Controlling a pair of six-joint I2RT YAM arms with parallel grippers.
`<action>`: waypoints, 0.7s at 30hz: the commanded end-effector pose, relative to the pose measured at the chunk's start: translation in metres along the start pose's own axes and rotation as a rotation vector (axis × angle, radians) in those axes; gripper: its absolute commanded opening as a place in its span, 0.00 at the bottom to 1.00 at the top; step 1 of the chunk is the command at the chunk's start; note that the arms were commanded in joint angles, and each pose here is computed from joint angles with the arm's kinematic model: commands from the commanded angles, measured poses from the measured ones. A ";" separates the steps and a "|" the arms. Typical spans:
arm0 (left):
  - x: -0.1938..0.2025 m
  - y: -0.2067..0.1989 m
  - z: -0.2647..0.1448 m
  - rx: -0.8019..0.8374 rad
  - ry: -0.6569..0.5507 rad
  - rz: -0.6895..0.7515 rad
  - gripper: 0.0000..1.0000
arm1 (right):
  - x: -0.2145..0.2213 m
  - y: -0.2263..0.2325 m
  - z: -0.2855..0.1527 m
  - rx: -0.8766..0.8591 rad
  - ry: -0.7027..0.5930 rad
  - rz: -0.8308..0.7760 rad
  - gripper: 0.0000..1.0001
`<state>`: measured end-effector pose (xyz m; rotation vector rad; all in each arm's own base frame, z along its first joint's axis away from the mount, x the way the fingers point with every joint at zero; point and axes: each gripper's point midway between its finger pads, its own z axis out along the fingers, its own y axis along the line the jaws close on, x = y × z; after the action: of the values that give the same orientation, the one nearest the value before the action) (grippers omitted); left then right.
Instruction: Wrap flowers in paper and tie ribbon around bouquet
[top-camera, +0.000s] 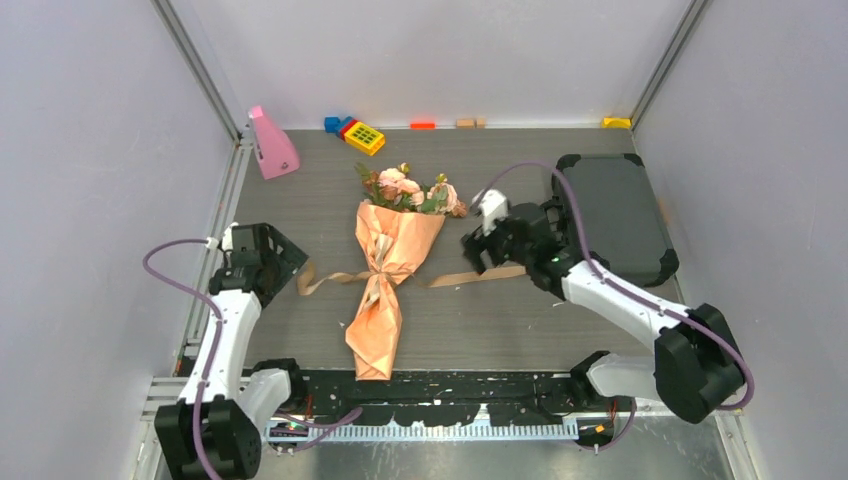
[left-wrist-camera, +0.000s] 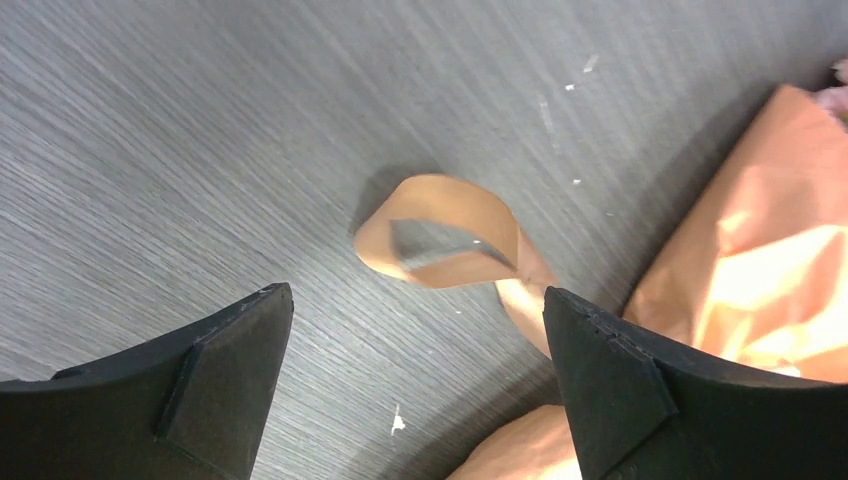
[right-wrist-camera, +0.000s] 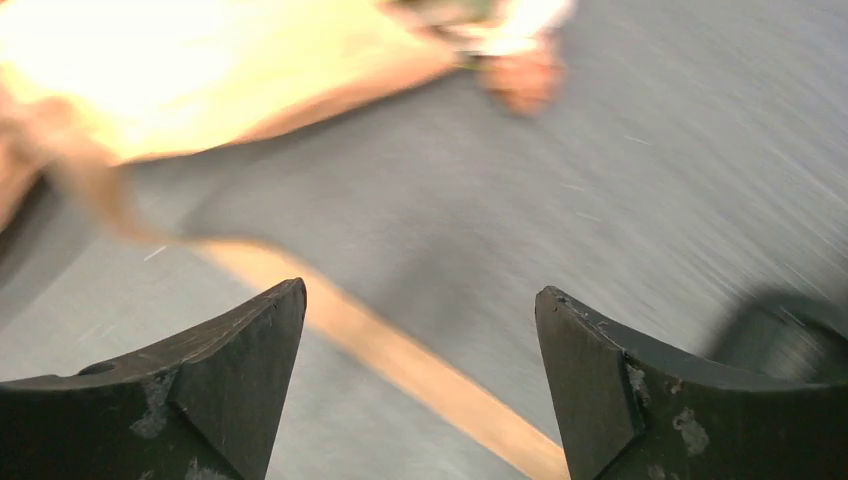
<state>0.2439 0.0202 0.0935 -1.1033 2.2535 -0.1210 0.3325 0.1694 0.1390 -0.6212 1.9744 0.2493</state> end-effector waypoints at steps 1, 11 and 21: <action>-0.016 -0.004 -0.028 -0.018 -0.084 0.059 1.00 | 0.021 0.105 -0.004 -0.456 0.083 -0.275 0.90; 0.016 -0.017 -0.017 0.073 0.047 0.118 1.00 | 0.044 0.168 0.046 -0.589 0.089 -0.420 0.90; 0.007 0.015 -0.027 -0.081 -0.020 0.070 1.00 | 0.053 0.184 0.082 -0.622 0.074 -0.390 0.84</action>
<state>0.2285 0.0017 0.1006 -0.9941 2.3309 -0.1231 0.2668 0.3214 0.0227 -1.4355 1.8894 0.5666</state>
